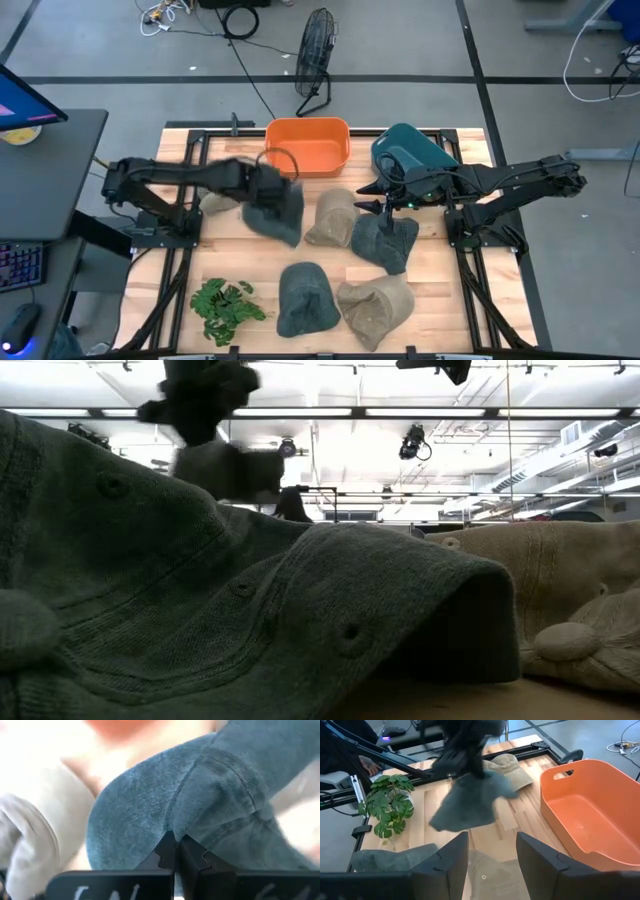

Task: Pick & Place hat
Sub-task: Put the top left blue cap into the orange bin

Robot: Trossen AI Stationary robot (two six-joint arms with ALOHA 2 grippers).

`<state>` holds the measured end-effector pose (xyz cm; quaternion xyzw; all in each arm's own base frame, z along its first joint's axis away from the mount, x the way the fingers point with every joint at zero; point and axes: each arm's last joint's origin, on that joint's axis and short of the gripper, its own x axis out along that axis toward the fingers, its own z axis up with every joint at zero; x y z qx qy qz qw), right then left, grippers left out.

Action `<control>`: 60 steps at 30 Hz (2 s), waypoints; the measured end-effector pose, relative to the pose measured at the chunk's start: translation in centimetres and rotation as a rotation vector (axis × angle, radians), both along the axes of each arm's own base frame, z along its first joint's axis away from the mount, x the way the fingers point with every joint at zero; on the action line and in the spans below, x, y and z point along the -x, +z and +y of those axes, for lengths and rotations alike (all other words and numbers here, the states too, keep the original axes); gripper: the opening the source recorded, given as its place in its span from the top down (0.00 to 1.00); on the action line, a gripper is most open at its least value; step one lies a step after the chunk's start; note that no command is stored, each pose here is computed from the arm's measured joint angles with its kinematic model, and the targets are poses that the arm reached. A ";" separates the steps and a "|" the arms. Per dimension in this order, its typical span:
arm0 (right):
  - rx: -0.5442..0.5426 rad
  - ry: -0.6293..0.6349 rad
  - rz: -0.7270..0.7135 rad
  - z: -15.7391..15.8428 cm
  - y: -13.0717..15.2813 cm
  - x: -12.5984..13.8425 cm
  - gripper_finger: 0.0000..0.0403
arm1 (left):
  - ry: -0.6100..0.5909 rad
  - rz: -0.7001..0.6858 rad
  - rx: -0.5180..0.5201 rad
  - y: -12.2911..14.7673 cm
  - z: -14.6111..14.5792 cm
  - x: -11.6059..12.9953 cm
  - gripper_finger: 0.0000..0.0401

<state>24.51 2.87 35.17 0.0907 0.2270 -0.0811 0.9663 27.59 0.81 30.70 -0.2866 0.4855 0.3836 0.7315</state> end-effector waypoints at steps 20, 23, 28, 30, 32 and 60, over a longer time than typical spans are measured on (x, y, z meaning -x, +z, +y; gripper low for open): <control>0.005 0.001 0.034 0.0 -0.3 0.2 0.57 | 0.069 -0.304 -0.338 3.9 14.7 -1.7 0.98; 0.007 0.002 0.041 0.0 -0.3 0.2 0.57 | 0.069 -0.287 -0.340 2.8 16.3 -2.4 0.98; 0.009 0.003 0.042 0.0 -0.4 0.2 0.57 | 0.082 -0.210 -0.303 0.2 17.7 -3.4 0.98; 0.009 0.003 0.043 0.0 -0.4 0.2 0.57 | 0.076 -0.186 -0.285 -0.8 18.0 -3.9 0.98; 0.009 0.002 0.044 0.0 -0.4 0.2 0.57 | 0.070 -0.164 -0.260 -1.9 18.3 -4.4 0.98; 0.013 0.002 0.069 0.0 -0.6 0.3 0.57 | 0.206 0.023 -0.105 -7.1 21.0 -3.8 0.96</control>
